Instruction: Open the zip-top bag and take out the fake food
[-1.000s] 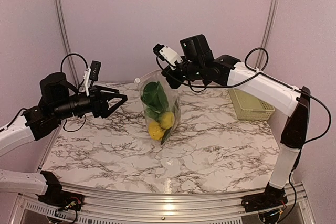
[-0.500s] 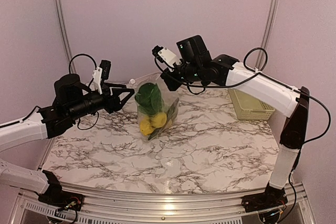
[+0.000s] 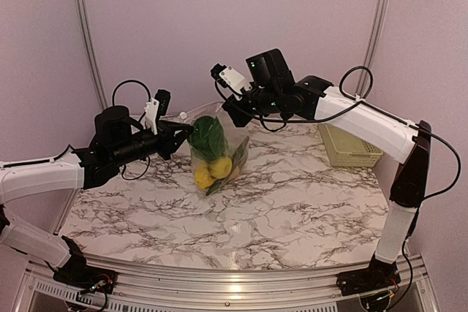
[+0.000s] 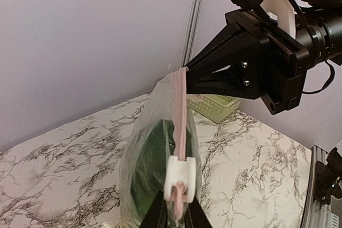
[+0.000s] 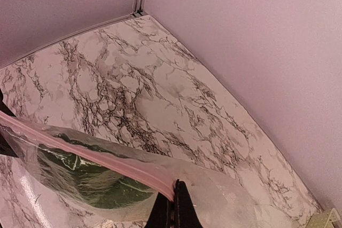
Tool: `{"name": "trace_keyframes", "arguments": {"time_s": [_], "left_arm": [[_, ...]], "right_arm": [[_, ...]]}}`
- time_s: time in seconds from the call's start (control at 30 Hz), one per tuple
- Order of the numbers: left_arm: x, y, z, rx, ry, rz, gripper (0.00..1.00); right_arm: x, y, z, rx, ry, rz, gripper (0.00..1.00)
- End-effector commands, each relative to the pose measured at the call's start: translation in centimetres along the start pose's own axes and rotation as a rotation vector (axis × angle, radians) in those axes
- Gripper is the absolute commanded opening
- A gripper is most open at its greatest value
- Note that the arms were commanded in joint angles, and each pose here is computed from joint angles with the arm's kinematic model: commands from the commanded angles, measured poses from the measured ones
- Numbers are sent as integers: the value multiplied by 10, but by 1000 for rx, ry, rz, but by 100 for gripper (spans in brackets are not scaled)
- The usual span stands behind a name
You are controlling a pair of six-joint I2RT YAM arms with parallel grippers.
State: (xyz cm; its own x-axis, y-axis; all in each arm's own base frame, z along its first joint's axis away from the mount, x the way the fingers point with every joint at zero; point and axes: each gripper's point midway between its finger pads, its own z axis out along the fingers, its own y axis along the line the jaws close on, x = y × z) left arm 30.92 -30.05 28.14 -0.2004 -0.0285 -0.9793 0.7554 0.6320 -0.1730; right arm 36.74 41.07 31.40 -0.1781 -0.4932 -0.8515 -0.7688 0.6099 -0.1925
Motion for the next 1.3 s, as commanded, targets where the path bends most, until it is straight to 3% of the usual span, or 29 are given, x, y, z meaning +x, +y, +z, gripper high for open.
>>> {"name": "trace_keyframes", "arguments": {"time_s": [0.0, 0.1, 0.2, 0.23, 0.4, 0.77, 1.0, 1.27], "left_arm": [[-29, -1, -1, 19, -85, 29, 3], [-41, -1, -6, 20, -98, 58, 0], [-52, -12, -10, 69, -62, 126, 0], [-52, -17, -11, 95, -35, 159, 0], [-52, -32, -16, 174, 48, 237, 0], [-70, -48, -24, 244, 30, 289, 0], [-71, -58, -30, 300, 42, 317, 0], [-77, -63, -29, 322, 44, 325, 0]], "right_arm": [[-28, 0, -26, -12, -86, -22, 0], [-29, 11, -33, -83, -100, -56, 0], [-39, 29, -49, -194, -161, -110, 38], [-43, 36, -55, -234, -188, -131, 45], [-75, 65, -79, -400, -344, -213, 57], [-97, 96, -83, -605, -459, -206, 56], [-92, 102, -79, -640, -450, -202, 59], [-88, 108, -70, -667, -439, -191, 52]]}}
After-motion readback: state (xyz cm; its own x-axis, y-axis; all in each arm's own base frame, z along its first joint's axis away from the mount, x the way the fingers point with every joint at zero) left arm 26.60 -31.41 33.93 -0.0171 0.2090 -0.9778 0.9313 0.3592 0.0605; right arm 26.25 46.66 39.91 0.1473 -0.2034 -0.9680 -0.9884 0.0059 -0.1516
